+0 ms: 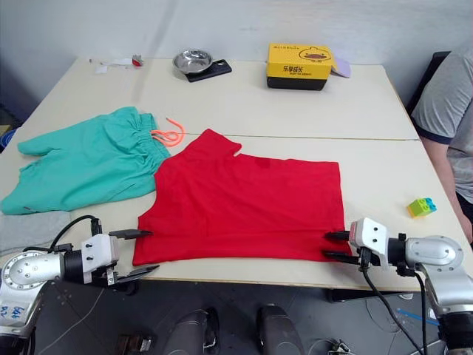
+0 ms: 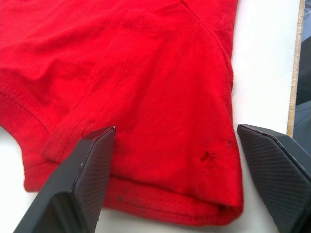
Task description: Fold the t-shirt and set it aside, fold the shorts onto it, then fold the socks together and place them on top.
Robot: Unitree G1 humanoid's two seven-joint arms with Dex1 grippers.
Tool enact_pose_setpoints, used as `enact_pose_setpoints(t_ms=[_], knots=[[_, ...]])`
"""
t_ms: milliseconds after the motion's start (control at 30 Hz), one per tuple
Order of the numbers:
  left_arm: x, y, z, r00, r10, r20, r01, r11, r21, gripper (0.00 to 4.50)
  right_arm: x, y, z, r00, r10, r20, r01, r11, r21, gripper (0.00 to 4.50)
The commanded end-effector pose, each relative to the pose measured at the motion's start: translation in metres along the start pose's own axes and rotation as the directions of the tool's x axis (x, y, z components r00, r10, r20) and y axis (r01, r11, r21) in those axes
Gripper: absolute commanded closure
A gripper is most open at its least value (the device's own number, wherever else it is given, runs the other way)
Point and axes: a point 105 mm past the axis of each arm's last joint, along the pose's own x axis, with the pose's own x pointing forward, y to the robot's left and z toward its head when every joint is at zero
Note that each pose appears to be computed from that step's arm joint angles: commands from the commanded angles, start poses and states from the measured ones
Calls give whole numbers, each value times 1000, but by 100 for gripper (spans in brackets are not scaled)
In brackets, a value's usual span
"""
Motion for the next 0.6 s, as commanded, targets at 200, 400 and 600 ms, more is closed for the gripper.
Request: enact_pose_setpoints(t_ms=[200, 400, 600], knots=[[-10, -1, -30, 989, -9, -150, -2, 997, -74, 292, -8, -3, -15, 1000, -7, -31, 7, 1000, -4, 450], [-17, -2, -28, 990, -33, -139, 22, 996, -83, 446, -11, 13, -16, 999, 42, -21, -42, 999, 34, 450], [-28, -6, -28, 987, -60, -148, 48, 995, -82, 446, -14, 25, -13, 999, 45, -28, -43, 997, 59, 450]])
